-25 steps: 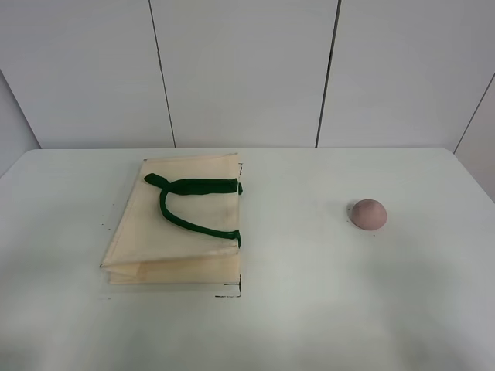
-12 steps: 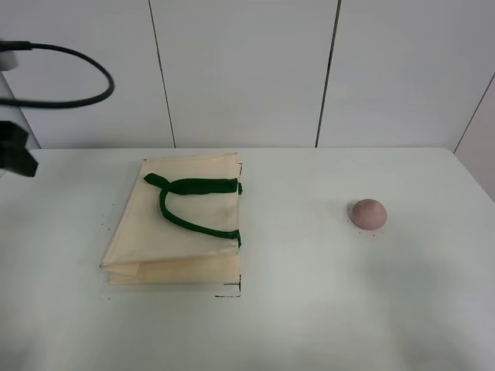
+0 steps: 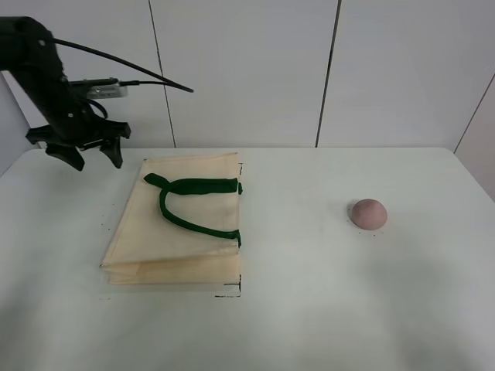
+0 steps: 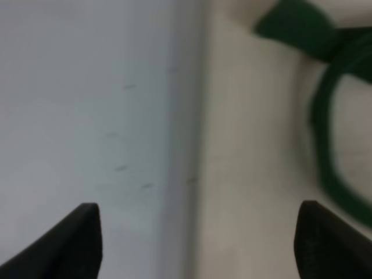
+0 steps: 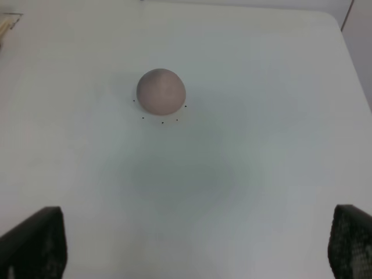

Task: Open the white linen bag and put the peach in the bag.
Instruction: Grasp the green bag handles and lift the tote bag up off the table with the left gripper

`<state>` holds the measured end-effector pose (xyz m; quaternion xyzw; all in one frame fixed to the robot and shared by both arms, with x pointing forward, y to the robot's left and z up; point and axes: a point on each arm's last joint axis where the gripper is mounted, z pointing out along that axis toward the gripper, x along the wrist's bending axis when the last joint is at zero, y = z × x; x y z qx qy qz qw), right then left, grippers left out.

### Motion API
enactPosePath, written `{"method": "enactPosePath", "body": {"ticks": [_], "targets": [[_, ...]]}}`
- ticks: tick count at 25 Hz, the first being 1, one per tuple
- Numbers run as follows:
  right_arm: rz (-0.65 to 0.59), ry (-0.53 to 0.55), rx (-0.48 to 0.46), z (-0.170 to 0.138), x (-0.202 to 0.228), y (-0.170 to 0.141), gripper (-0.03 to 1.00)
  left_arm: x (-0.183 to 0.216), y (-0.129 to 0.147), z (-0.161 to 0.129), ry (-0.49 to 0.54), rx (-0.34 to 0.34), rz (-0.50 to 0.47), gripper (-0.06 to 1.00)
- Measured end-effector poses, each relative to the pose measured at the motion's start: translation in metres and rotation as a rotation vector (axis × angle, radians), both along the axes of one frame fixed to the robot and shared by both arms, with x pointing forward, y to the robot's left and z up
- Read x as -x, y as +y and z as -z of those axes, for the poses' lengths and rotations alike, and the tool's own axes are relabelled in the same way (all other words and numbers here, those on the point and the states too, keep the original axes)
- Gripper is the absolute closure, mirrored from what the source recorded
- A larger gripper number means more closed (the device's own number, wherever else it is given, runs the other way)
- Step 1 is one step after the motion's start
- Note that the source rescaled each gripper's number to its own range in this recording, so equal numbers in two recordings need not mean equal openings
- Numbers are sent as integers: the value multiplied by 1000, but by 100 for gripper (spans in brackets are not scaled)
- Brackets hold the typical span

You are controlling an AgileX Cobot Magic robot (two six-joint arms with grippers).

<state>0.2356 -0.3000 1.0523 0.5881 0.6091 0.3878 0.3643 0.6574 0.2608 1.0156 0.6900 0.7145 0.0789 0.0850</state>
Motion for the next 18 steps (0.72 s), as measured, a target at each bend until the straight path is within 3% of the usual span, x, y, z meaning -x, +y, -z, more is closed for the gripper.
{"method": "enactPosePath", "body": {"ticks": [5, 8, 18], "targets": [[0, 0, 0, 0, 0, 0, -3, -19, -53, 24, 29, 24, 15, -6], [0, 0, 0, 0, 0, 0, -3, -22, -69, 42, 63, 24, 8, -6], [0, 0, 0, 0, 0, 0, -3, -26, -90, 102, 156, -9, -21, -5]]}}
